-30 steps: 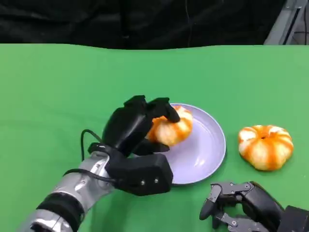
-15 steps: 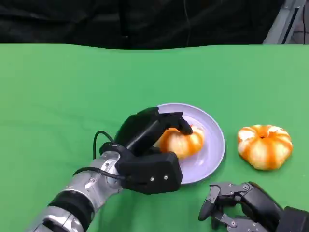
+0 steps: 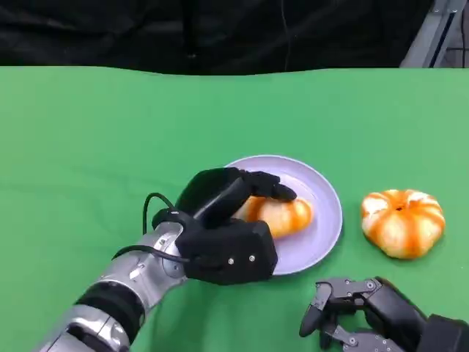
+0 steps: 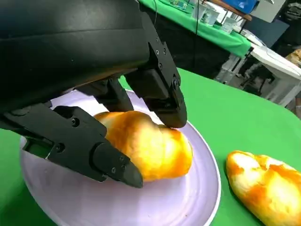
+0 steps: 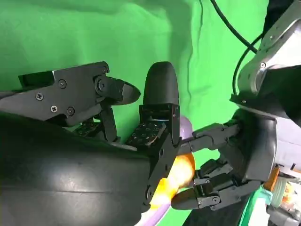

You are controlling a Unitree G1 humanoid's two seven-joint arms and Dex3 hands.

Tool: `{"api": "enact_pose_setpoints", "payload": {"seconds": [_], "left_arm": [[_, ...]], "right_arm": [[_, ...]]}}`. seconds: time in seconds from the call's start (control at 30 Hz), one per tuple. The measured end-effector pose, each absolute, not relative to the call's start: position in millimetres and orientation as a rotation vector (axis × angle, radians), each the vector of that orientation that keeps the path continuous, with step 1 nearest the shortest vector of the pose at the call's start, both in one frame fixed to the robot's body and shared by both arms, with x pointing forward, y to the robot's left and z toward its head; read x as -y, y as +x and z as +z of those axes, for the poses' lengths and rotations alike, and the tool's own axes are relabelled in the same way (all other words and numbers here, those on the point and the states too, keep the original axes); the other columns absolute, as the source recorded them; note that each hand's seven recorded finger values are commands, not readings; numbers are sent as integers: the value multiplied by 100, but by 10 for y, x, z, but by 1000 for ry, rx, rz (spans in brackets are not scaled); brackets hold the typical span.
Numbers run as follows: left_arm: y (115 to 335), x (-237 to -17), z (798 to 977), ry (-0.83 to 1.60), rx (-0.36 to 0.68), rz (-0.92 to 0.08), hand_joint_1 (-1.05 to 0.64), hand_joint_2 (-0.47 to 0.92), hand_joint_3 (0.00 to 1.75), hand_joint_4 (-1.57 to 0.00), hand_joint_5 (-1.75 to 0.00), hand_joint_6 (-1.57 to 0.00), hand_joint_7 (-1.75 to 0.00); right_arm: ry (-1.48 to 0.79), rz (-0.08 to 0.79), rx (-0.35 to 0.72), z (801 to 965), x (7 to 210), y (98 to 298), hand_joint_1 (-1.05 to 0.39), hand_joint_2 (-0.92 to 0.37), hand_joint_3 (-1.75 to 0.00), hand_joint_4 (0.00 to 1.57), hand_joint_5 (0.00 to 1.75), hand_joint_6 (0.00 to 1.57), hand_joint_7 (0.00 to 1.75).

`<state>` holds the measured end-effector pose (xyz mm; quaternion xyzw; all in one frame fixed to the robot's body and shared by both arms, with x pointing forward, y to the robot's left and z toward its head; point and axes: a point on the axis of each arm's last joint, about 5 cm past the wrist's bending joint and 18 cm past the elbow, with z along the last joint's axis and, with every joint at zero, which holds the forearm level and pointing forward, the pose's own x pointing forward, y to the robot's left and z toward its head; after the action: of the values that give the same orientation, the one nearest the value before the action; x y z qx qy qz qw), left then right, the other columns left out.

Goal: Grasp the bread from the table and place it into the plate.

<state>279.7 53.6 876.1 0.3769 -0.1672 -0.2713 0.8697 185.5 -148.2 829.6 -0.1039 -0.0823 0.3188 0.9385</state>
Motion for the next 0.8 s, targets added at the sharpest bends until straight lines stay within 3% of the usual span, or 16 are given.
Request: {"api": "enact_pose_setpoints", "payload": {"seconds": [0.1,0.17,0.33,0.57,0.8], "left_arm": [[2798,-536,8761,785,347,-566,-57,92,21,-72,-1,-69,0],[2800,-537,8763,784,343,-571,-66,92,38,-59,0,-56,0],[2816,-554,8775,762,301,-599,-80,92,63,-43,0,-44,0],[2854,-581,8833,739,279,-634,-93,92,79,-34,0,-35,0],[2884,-638,8944,615,309,-605,-98,92,84,-27,0,-29,0]], "right_arm": [[-213,651,172,8298,1481,1855,-4,-88,-50,72,151,80,107],[-213,651,172,8298,1480,1855,-3,-88,-51,72,152,80,107],[-213,652,172,8297,1480,1854,-3,-88,-52,72,153,80,108],[-212,653,171,8295,1481,1850,-3,-87,-52,72,154,81,109],[-215,656,177,8279,1483,1839,-5,-88,-52,71,153,81,109]]}}
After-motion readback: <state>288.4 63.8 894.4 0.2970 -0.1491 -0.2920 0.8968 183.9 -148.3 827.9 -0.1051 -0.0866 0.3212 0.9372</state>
